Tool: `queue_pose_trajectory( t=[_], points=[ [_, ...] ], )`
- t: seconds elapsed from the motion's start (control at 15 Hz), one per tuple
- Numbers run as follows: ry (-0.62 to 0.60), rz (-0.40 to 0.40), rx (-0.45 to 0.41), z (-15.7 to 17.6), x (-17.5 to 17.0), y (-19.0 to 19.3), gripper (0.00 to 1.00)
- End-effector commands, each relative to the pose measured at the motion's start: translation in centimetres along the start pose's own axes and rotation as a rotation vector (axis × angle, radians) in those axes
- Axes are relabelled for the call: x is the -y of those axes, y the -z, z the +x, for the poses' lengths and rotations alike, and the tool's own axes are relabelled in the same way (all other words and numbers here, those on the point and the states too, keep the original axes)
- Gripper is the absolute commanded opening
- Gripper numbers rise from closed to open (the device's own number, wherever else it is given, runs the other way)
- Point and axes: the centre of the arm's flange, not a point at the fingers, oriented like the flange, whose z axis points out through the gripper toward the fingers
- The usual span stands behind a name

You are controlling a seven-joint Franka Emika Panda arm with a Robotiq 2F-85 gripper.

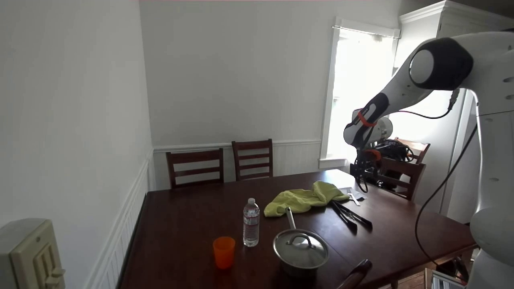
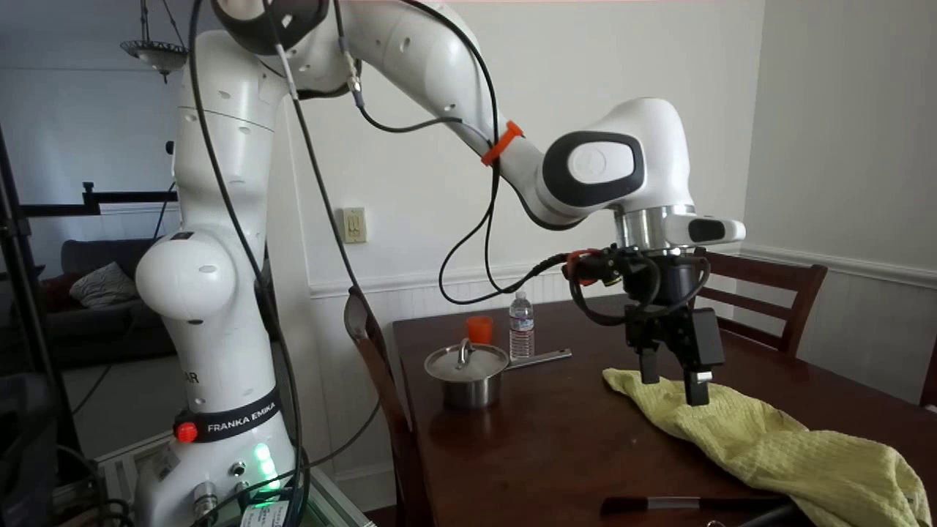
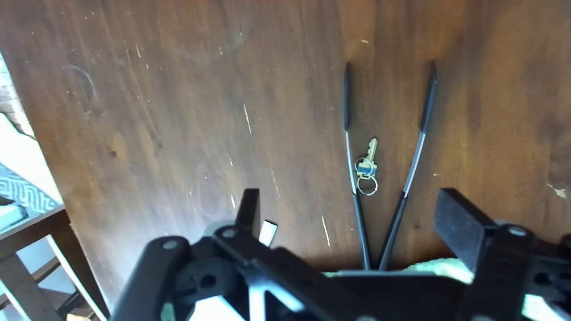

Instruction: Put the tongs on top of the silver lid

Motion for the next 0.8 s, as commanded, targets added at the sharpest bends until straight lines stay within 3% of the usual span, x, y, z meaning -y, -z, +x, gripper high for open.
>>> queue_pose_trajectory(
  t=[0.0, 0.4, 0.73],
  points=[
    [0.002, -0.001, 0.003, 0.7, 0.5, -0.4, 1.00],
    [0.007, 0.022, 0.004, 1.0, 0.7, -0.7, 1.00],
    [0.279, 0.057, -0.034, 4.5, -1.2, -7.0, 1.00]
  ],
)
